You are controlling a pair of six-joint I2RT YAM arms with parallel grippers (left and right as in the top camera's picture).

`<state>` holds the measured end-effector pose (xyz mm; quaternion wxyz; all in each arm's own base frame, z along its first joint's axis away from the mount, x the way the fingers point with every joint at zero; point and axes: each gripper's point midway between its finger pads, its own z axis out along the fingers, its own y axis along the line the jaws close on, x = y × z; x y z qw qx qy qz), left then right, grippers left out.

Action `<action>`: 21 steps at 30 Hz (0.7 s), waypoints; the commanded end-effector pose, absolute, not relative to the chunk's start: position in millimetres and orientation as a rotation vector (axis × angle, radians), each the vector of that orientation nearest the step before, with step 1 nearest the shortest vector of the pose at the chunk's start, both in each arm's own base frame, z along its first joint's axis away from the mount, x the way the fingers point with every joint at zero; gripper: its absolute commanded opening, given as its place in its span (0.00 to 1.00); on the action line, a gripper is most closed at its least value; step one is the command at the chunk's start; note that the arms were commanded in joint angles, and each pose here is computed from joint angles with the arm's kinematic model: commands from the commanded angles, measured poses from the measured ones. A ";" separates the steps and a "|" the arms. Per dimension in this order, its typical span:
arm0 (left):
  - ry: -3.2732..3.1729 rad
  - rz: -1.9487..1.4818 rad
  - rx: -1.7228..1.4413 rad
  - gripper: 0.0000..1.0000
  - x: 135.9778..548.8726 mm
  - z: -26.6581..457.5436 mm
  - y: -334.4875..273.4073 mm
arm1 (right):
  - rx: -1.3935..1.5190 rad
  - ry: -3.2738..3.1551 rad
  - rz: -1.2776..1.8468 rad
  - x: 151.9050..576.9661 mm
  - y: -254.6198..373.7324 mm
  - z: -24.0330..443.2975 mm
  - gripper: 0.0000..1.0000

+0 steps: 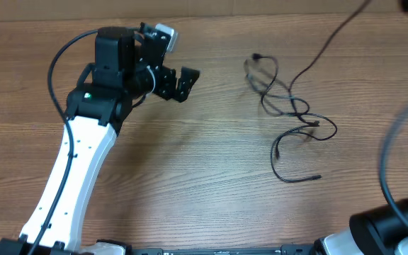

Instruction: Untangle cables

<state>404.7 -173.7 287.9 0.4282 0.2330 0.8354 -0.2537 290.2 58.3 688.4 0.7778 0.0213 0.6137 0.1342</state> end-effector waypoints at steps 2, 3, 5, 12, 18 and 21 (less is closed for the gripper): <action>1.793 -1.063 0.907 1.00 387.5 304.3 -244.2 | 0.011 1.473 0.250 332.9 72.7 649.0 0.04; 1.733 -1.097 0.952 1.00 386.8 306.6 -255.4 | 0.010 1.481 0.249 333.1 72.8 647.0 0.04; 1.614 -1.149 1.039 1.00 384.1 307.8 -286.6 | 0.008 1.490 0.247 333.3 72.9 644.7 0.04; 1.413 -1.213 1.217 1.00 351.7 294.3 -374.0 | 0.005 1.525 0.240 333.7 72.8 636.0 0.04; 1.443 -1.237 1.250 1.00 337.0 274.0 -401.4 | 0.004 1.533 0.238 333.8 72.8 634.2 0.04; 1.422 -1.240 1.268 0.99 327.2 275.6 -412.4 | 0.004 1.535 0.239 333.8 73.0 633.7 0.04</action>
